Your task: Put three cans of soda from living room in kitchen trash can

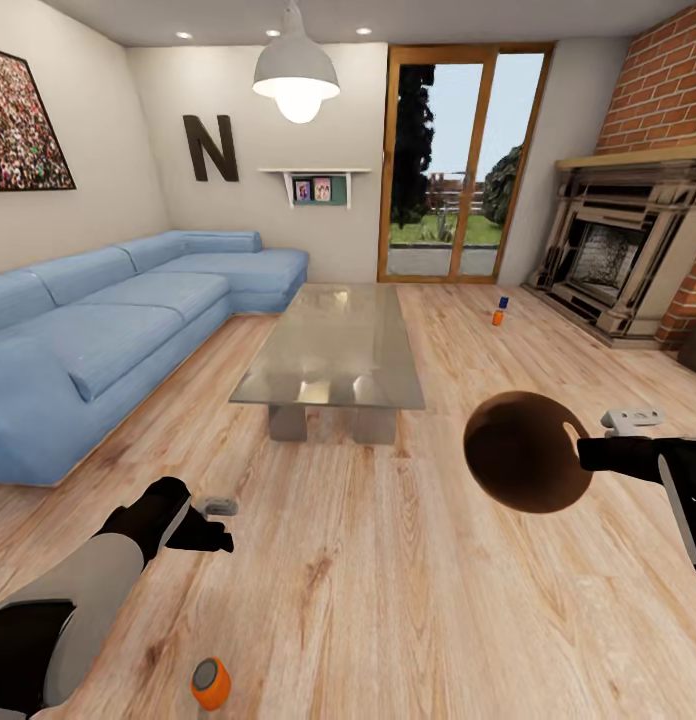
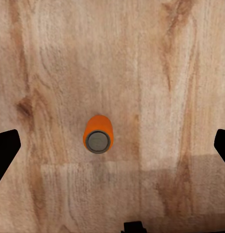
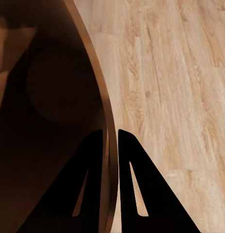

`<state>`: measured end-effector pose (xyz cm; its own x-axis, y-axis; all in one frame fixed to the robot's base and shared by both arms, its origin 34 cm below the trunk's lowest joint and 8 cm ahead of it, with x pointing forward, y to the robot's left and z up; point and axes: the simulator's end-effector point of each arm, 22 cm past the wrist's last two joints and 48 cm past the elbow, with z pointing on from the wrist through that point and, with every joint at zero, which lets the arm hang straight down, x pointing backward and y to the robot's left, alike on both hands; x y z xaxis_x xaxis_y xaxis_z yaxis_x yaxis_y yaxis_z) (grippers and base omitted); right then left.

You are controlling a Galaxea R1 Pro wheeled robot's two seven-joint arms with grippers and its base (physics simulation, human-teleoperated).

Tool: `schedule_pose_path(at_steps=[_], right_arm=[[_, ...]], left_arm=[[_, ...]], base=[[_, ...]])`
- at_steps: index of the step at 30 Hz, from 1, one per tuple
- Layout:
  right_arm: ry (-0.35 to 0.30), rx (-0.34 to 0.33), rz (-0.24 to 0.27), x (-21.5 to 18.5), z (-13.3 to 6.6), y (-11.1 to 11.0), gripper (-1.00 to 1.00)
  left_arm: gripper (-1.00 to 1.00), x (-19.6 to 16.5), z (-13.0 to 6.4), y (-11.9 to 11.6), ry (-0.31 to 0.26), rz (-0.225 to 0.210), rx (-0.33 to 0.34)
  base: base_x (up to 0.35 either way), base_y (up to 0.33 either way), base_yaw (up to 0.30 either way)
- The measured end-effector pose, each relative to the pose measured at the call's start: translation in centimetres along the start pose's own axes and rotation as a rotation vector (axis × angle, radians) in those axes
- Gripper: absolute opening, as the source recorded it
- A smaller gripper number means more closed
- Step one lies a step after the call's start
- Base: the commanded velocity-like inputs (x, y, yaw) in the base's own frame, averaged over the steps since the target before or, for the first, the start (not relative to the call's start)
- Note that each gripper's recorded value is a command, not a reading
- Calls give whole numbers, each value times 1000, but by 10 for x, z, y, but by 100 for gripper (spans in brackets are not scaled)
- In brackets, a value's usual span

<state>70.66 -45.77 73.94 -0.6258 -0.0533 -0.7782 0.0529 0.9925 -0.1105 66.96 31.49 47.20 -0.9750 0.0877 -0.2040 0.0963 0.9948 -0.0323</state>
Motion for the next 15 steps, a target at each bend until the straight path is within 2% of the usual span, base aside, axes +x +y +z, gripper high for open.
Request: schedule_pose_path(at_steps=[15], right_arm=[[2, 3, -5, 31, 15, 3, -100]], left_arm=[[100, 13, 30, 1, -5, 1, 0]], base=[[0, 0, 0]])
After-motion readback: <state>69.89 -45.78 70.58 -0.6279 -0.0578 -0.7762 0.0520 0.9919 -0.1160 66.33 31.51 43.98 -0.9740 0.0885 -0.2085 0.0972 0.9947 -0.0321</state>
